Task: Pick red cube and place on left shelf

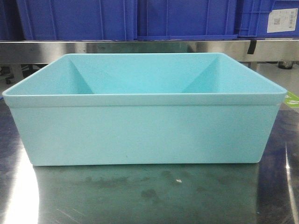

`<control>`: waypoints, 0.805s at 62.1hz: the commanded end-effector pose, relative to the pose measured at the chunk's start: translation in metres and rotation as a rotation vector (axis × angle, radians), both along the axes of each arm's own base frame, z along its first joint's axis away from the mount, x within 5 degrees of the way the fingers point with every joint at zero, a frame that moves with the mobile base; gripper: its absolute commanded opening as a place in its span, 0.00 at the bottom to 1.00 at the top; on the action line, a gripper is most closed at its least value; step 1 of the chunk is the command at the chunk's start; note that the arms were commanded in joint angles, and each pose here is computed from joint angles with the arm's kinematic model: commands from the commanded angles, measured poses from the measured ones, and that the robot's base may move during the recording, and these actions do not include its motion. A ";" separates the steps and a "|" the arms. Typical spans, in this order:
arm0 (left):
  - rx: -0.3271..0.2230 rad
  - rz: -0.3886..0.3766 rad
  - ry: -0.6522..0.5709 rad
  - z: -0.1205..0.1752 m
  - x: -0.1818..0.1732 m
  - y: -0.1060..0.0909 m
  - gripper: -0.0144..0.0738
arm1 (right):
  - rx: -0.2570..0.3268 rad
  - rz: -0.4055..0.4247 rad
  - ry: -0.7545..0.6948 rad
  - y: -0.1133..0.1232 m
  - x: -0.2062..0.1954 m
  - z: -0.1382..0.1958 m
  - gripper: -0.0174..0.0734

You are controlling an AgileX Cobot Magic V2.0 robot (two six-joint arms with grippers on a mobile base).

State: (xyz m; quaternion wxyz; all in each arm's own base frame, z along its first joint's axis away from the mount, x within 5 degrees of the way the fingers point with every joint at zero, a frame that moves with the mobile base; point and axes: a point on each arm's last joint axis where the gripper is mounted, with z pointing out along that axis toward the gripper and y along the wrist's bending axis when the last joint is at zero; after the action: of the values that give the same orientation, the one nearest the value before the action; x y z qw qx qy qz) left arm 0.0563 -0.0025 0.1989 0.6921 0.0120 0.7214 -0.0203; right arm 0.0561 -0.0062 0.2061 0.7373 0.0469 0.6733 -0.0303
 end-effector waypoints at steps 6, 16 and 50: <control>-0.010 -0.001 -0.079 0.001 0.000 0.000 0.28 | -0.021 0.007 -0.118 0.001 -0.004 0.014 0.24; -0.010 -0.001 -0.079 0.001 0.000 0.000 0.28 | -0.021 0.007 -0.118 0.001 -0.004 0.014 0.24; -0.010 -0.001 -0.079 0.001 0.000 0.000 0.28 | -0.024 0.009 -0.142 0.001 -0.004 0.016 0.24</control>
State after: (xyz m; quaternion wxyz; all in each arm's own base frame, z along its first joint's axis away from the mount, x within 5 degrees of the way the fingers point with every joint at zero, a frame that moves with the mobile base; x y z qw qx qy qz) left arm 0.0563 -0.0025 0.1989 0.6921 0.0120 0.7214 -0.0203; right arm 0.0561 -0.0062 0.2061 0.7373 0.0469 0.6733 -0.0303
